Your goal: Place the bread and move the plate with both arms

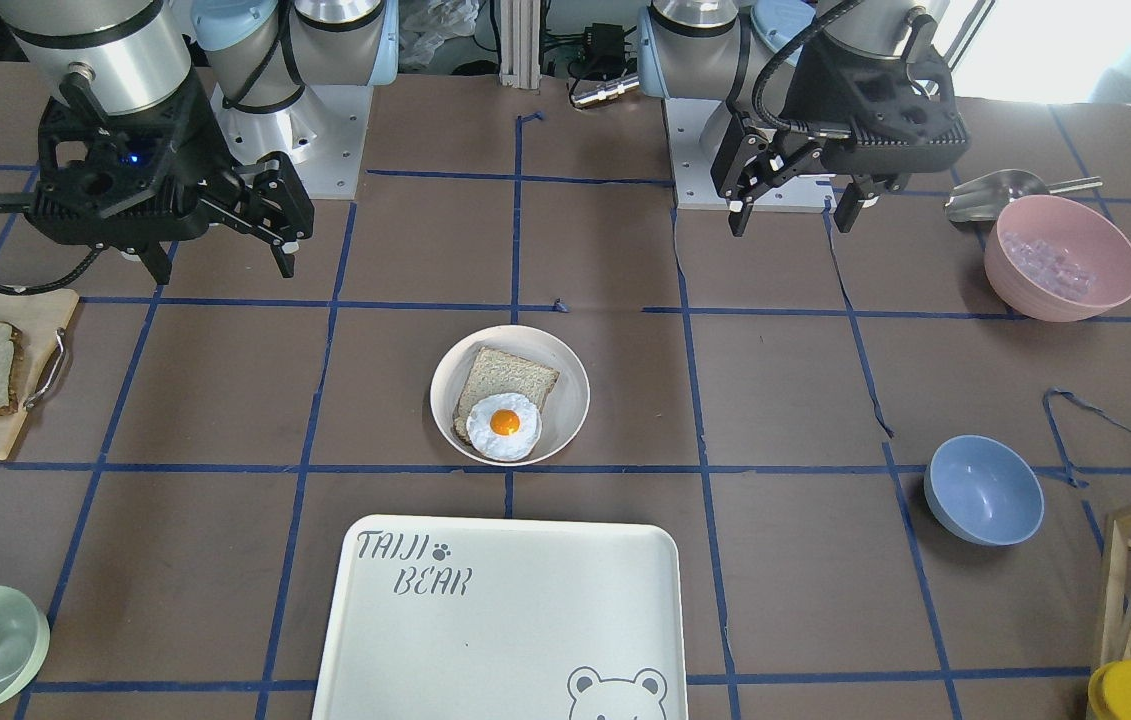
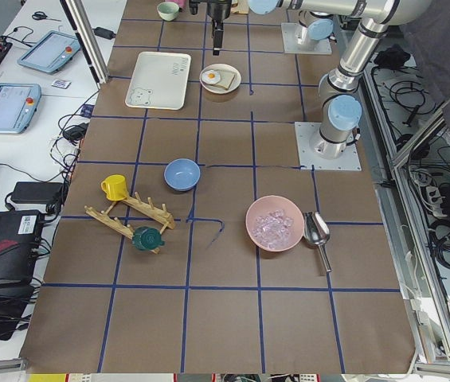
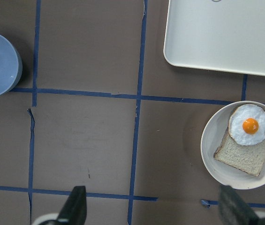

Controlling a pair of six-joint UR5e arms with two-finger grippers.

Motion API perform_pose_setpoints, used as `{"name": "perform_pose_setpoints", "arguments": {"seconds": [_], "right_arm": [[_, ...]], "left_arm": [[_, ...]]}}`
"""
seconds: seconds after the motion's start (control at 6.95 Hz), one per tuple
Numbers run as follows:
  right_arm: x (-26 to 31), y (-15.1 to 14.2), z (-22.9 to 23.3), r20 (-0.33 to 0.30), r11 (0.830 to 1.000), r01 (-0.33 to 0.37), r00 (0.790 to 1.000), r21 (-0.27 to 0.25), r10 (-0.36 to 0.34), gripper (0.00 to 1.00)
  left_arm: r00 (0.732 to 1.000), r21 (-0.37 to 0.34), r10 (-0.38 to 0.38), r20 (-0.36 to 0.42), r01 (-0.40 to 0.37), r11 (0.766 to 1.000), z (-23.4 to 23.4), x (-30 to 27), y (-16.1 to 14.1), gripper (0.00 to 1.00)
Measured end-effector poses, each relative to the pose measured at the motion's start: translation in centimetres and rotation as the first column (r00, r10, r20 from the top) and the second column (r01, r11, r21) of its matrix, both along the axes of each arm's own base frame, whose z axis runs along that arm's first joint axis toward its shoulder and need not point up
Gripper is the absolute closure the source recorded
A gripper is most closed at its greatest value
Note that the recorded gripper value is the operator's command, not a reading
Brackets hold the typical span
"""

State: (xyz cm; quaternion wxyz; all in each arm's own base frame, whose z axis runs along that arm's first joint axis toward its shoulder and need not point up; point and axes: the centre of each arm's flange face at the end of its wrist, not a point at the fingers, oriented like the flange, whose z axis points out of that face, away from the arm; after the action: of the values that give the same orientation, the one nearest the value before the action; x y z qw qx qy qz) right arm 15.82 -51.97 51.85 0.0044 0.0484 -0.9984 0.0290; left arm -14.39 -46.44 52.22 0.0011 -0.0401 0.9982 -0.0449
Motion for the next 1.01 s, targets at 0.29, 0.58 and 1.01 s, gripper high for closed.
{"name": "perform_pose_setpoints", "arguments": {"seconds": [0.29, 0.58, 1.01], "right_arm": [[-0.03, 0.03, -0.05, 0.002, 1.0, -0.002, 1.0, 0.004, 0.002, 0.0], [-0.03, 0.04, -0.1, 0.002, 1.0, -0.005, 1.0, 0.006, 0.005, 0.0], [0.01, 0.01, -0.09, 0.006, 1.0, -0.007, 1.0, 0.003, 0.007, 0.0]], "left_arm": [[1.0, 0.0, -0.001, 0.0, 0.001, 1.0, 0.0, 0.01, 0.0, 0.0], [1.0, 0.0, -0.001, 0.0, 0.001, 1.0, 0.01, 0.01, 0.01, 0.0], [1.0, 0.0, -0.001, 0.0, 0.001, 1.0, 0.04, 0.01, 0.05, 0.0]]}}
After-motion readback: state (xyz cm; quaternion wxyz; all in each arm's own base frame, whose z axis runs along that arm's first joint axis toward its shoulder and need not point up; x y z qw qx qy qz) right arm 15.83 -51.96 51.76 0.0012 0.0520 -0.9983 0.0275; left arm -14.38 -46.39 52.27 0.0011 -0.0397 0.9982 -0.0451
